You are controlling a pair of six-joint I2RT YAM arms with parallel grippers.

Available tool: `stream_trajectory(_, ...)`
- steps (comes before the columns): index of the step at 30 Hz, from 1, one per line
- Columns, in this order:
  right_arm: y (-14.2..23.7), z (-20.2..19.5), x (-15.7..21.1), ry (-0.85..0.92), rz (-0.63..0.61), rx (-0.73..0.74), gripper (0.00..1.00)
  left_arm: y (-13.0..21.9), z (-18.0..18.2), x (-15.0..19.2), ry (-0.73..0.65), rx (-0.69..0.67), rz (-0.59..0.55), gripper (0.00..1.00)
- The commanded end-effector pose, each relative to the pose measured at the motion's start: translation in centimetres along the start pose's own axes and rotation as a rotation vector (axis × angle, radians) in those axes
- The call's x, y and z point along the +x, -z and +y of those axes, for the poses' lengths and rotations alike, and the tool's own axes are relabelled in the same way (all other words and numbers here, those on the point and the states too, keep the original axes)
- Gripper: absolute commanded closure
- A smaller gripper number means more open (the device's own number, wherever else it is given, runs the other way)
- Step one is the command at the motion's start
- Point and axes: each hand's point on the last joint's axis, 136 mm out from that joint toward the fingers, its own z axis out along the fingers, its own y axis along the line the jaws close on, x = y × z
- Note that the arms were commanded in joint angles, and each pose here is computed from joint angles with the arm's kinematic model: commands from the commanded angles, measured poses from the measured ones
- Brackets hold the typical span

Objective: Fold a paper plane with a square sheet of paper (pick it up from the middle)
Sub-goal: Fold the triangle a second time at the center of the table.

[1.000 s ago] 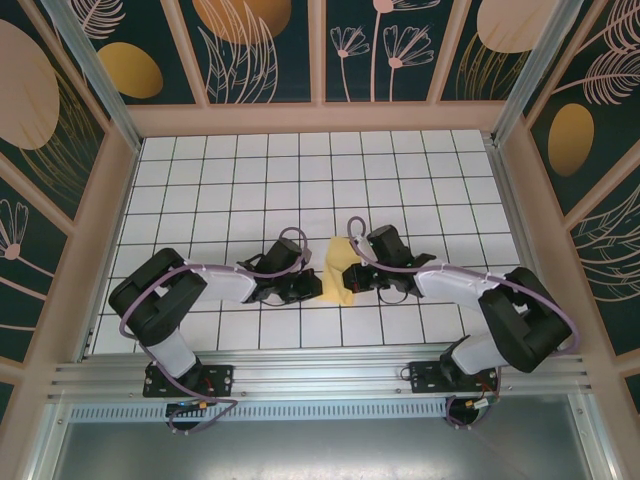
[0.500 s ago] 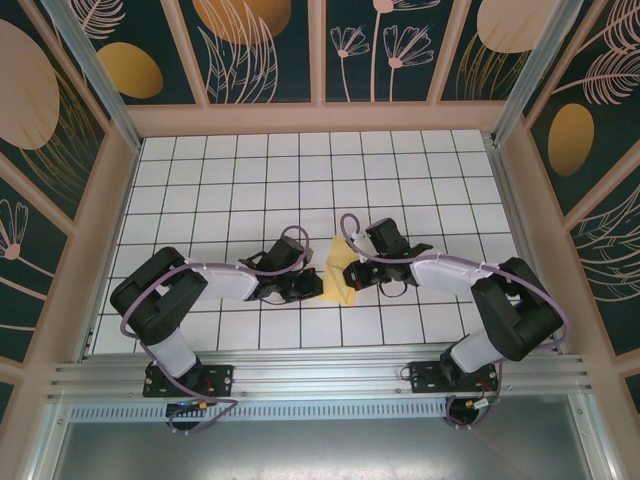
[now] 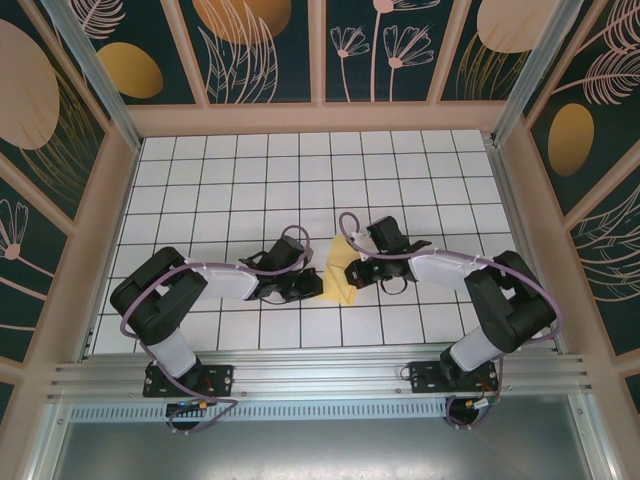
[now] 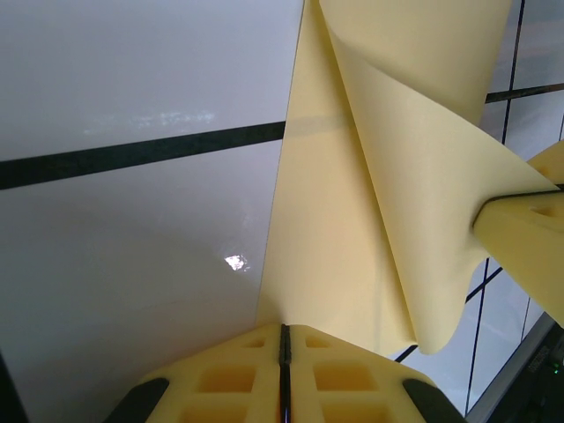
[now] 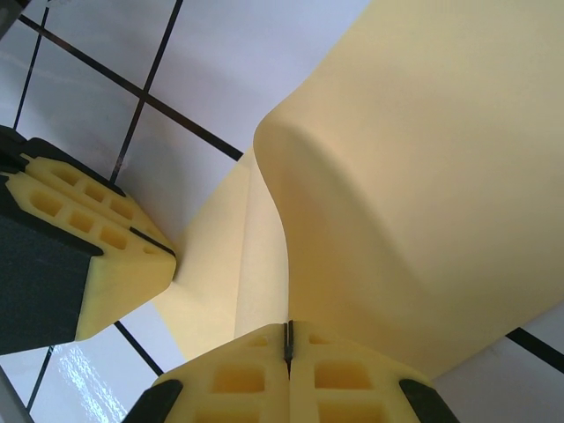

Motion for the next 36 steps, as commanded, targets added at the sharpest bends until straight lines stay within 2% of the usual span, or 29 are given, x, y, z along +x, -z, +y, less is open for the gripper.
stream_trajectory(1,0.1,0.1,-1.4,0.043,-0.016,-0.001,0.95,-0.4,3.0,0.8,0.015,-0.121,0.021,0.9)
stream_trajectory(8,-0.3,-1.0,-1.6,0.044,0.017,0.054,0.94,-0.4,3.0,0.8,0.012,-0.119,0.021,0.9)
stream_trajectory(16,0.0,-0.8,-0.4,0.011,0.034,0.048,0.94,-0.3,2.0,0.4,0.0,-0.09,0.014,0.89)
stream_trajectory(25,0.9,-1.2,-0.7,0.03,-0.002,0.105,0.93,-0.3,0.6,0.0,-0.01,-0.044,0.017,0.88)
stream_trajectory(36,0.0,-1.7,-0.6,0.006,0.011,0.123,0.94,-0.3,0.0,0.0,-0.011,-0.018,0.023,0.88)
